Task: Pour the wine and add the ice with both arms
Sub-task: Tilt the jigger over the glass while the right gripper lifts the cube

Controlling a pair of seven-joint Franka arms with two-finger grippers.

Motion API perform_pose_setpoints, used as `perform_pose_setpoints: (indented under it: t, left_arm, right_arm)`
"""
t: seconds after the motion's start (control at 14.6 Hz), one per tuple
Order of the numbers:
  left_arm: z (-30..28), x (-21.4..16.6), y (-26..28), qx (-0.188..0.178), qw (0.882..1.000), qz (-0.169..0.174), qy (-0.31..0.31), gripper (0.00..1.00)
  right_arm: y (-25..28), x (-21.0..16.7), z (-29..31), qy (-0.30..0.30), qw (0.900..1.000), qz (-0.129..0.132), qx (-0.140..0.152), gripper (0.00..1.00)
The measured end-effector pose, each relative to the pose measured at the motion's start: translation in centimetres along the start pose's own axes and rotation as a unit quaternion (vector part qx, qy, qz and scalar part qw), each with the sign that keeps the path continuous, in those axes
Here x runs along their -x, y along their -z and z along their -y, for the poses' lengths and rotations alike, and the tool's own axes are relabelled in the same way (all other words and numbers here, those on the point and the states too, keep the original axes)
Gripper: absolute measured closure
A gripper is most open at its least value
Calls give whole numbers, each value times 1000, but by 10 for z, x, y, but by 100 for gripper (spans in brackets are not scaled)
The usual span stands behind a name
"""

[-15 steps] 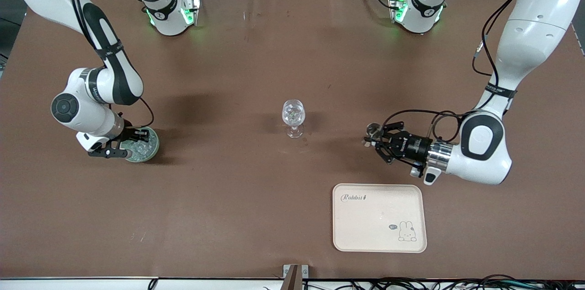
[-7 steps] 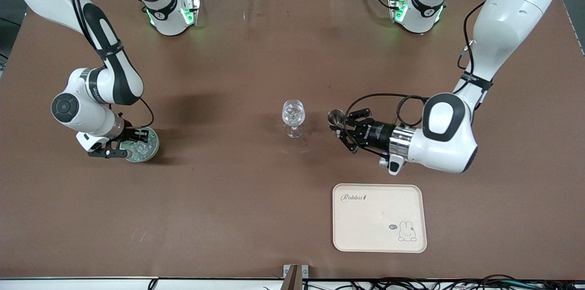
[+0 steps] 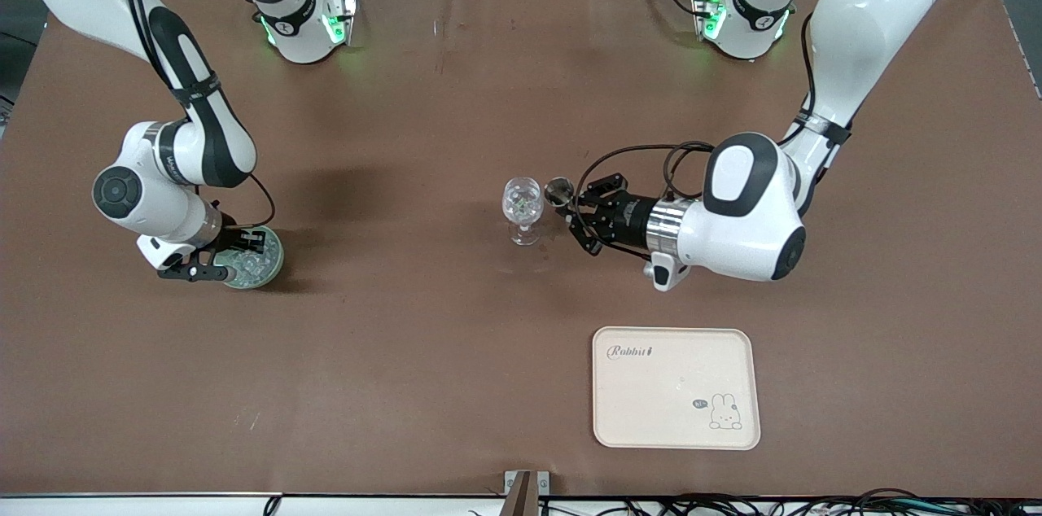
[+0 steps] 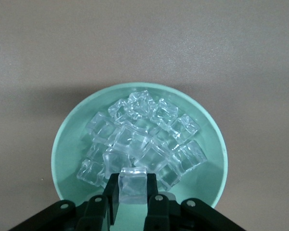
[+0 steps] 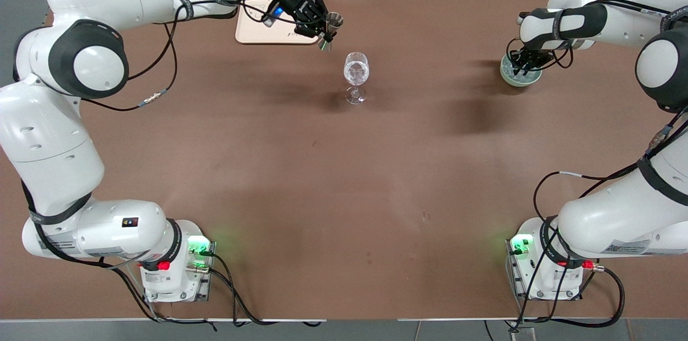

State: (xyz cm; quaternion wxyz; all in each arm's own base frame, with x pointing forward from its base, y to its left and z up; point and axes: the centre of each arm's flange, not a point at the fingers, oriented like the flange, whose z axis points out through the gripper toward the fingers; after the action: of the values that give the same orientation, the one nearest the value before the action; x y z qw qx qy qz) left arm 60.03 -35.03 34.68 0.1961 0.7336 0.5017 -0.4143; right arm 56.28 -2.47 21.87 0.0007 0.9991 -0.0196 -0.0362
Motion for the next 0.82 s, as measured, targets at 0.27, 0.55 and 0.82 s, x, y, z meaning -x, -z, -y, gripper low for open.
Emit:
perform_pose_setpoints:
  t: [0.27, 0.55, 0.82]
  left_arm:
    - [3, 12, -4, -4, 999, -37, 13, 78]
    - [4, 23, -16, -3, 997, -77, 22, 78]
    - [6, 34, -35, -5, 994, -106, 23, 78]
  right_arm:
    - [0, 0, 0, 0, 1000, 0, 0, 75]
    - [10, -4, 2, 2, 1000, 25, -1, 75]
    - [97, -21, 3, 2, 1000, 24, -1, 75]
